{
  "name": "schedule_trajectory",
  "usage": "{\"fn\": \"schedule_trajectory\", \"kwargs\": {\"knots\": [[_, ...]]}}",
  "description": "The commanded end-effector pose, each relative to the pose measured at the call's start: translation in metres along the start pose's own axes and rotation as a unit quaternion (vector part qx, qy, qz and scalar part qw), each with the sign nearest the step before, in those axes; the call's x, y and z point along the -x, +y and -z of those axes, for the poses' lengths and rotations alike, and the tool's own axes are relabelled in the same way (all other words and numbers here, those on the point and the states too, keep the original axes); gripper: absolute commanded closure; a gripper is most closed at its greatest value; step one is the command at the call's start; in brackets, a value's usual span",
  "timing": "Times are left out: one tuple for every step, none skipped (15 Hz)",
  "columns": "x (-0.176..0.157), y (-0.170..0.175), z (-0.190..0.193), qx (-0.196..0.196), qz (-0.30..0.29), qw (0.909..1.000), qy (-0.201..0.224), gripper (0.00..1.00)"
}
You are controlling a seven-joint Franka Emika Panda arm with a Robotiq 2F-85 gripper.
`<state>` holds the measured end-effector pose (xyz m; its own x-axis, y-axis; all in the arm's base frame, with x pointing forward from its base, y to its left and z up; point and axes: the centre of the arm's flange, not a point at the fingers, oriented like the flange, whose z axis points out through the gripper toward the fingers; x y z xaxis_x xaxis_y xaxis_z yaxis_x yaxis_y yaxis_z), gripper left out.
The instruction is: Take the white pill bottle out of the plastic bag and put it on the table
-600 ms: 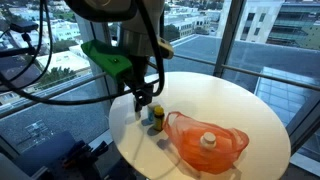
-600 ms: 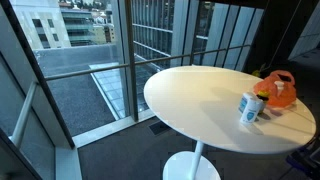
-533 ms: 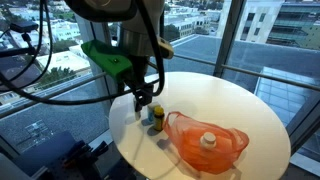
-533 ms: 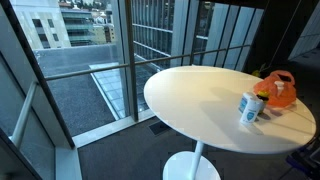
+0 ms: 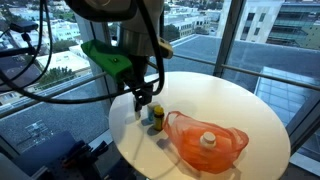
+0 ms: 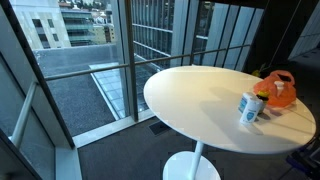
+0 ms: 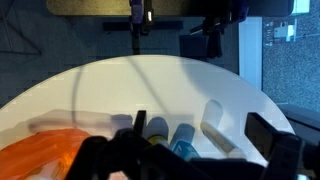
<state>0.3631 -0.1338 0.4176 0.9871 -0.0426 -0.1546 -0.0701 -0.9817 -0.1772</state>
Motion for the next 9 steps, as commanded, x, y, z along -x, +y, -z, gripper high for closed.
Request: {"fn": "schedule_trajectory", "kwargs": {"knots": [[-0.013,-0.007,0.003,0.017,-0.001,0.9999,-0.002,0.0],[-0.018,-0.01,0.004,0.023,-0.001,0.9997,0.0,0.0],[-0.023,-0.013,0.004,0.026,0.001,0.9997,0.001,0.0],[-0.029,-0.016,0.005,0.032,-0.001,0.9995,0.005,0.0],[-0.034,-0.018,0.006,0.036,-0.001,0.9993,0.008,0.0],[-0.041,-0.018,0.007,0.039,-0.003,0.9991,0.013,0.0],[-0.046,-0.018,0.009,0.043,-0.005,0.9989,0.018,0.0],[-0.052,-0.017,0.013,0.046,-0.007,0.9986,0.025,0.0],[-0.058,-0.014,0.015,0.052,-0.013,0.998,0.033,0.0]]}}
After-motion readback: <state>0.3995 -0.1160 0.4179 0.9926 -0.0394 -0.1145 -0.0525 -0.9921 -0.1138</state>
